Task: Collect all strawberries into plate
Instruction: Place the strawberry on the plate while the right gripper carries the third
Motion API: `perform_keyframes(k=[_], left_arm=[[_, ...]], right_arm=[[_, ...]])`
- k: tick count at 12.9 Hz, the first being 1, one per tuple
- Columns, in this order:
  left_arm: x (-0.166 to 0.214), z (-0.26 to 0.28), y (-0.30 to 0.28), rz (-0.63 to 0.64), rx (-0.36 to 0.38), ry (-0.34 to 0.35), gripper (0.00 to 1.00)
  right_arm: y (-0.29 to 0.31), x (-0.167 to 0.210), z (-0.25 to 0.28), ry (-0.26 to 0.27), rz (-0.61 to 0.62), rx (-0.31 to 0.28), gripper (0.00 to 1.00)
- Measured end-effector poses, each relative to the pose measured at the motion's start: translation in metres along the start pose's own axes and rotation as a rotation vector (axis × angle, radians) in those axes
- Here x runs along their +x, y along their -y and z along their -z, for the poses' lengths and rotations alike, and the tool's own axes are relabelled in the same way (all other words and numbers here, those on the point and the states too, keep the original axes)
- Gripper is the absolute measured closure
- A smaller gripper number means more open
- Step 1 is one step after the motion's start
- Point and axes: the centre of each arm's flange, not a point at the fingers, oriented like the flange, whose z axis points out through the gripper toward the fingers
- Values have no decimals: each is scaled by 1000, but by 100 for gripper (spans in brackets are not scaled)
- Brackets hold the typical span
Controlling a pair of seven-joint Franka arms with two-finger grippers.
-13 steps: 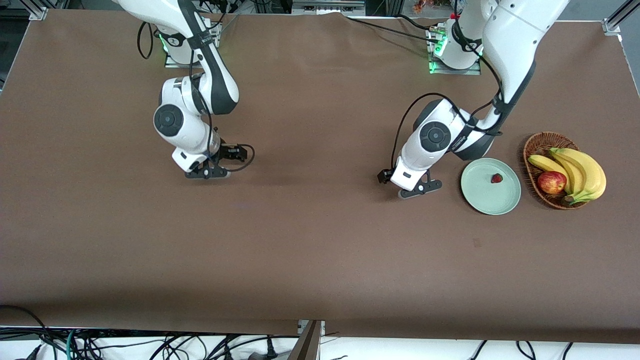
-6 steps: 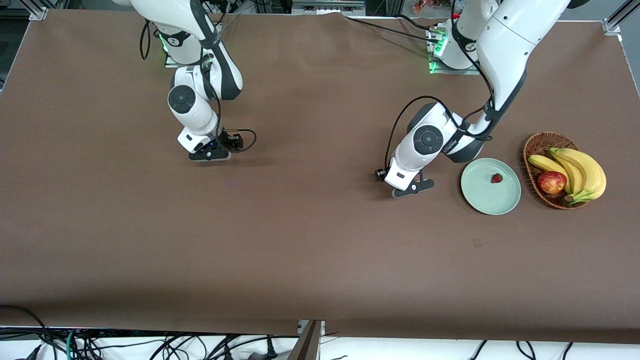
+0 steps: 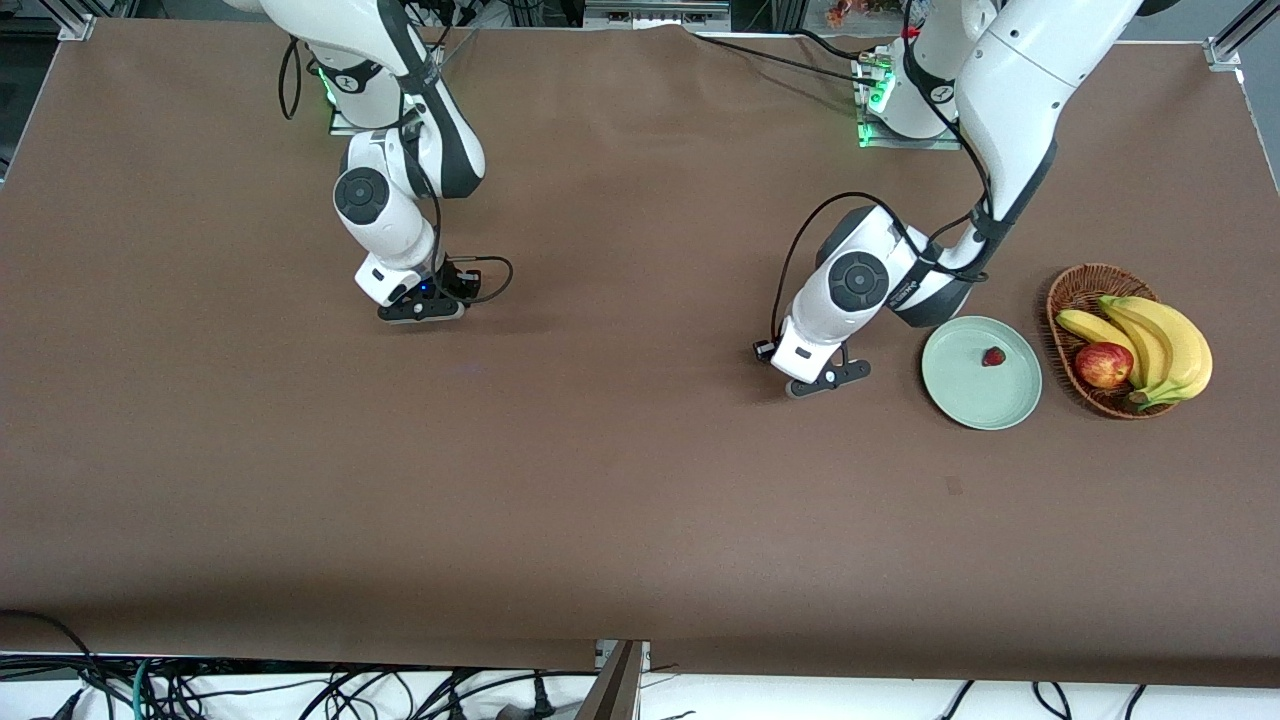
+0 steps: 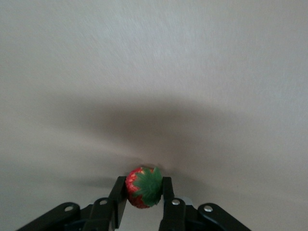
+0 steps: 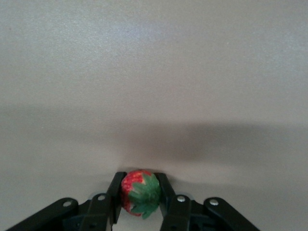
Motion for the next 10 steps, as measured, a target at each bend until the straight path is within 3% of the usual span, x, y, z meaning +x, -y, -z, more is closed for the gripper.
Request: perform_keyframes(k=[2, 5, 7, 10], left_arm=[[33, 40, 15, -28, 3, 57, 66], [95, 101, 101, -119, -3, 106, 66], [123, 117, 170, -191, 5, 126, 66], [141, 107, 238, -269, 16, 151, 66]], right_arm=[[3, 6, 5, -15, 11, 6, 67], [28, 38, 32, -68, 35, 43, 67], [68, 71, 53, -69, 3, 116, 67], [173, 115, 61, -83, -132, 273, 67]])
